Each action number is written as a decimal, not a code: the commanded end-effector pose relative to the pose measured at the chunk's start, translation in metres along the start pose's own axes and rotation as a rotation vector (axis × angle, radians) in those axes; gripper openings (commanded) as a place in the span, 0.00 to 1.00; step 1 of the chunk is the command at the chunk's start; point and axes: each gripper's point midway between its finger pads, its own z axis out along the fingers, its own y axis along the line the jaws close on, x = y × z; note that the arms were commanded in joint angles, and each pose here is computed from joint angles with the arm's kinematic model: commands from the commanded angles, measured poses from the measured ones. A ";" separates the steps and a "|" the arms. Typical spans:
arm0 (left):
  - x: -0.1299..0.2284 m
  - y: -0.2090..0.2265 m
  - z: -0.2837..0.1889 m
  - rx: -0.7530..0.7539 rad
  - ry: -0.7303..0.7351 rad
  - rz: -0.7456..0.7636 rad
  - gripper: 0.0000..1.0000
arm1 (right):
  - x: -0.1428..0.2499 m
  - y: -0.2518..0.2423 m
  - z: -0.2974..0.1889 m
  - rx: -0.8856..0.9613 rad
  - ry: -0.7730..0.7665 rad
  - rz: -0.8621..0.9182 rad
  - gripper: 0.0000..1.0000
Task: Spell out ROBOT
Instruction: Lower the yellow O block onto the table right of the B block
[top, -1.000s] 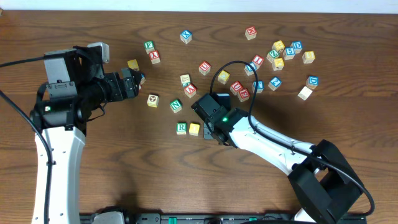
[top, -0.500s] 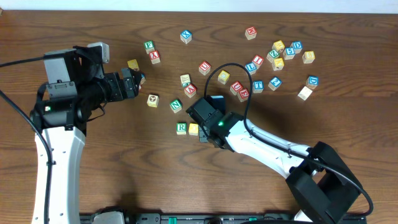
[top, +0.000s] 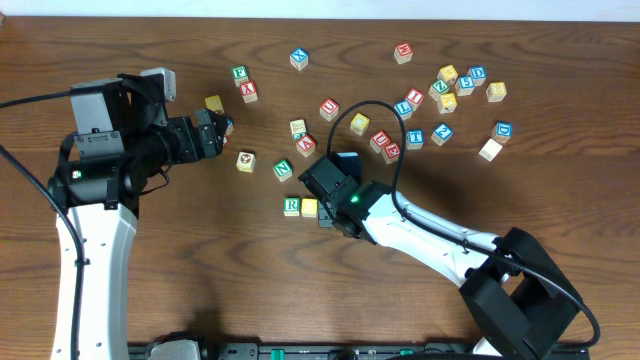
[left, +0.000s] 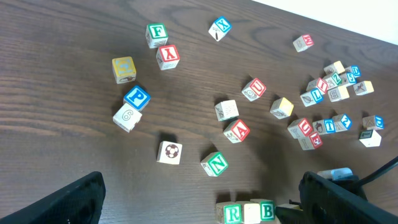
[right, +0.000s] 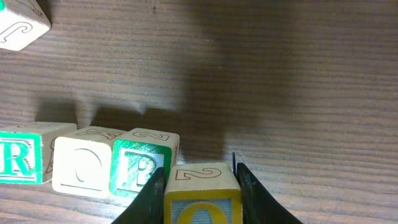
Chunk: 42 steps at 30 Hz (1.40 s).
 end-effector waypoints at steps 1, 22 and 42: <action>-0.008 -0.004 -0.005 0.013 -0.022 0.017 0.98 | 0.002 -0.001 0.004 0.012 -0.005 -0.001 0.11; -0.008 -0.004 -0.005 0.013 -0.022 0.017 0.98 | -0.001 0.003 0.004 -0.006 -0.014 -0.039 0.12; -0.009 -0.004 -0.005 0.013 -0.022 0.017 0.98 | -0.002 0.003 0.004 -0.005 -0.016 -0.051 0.10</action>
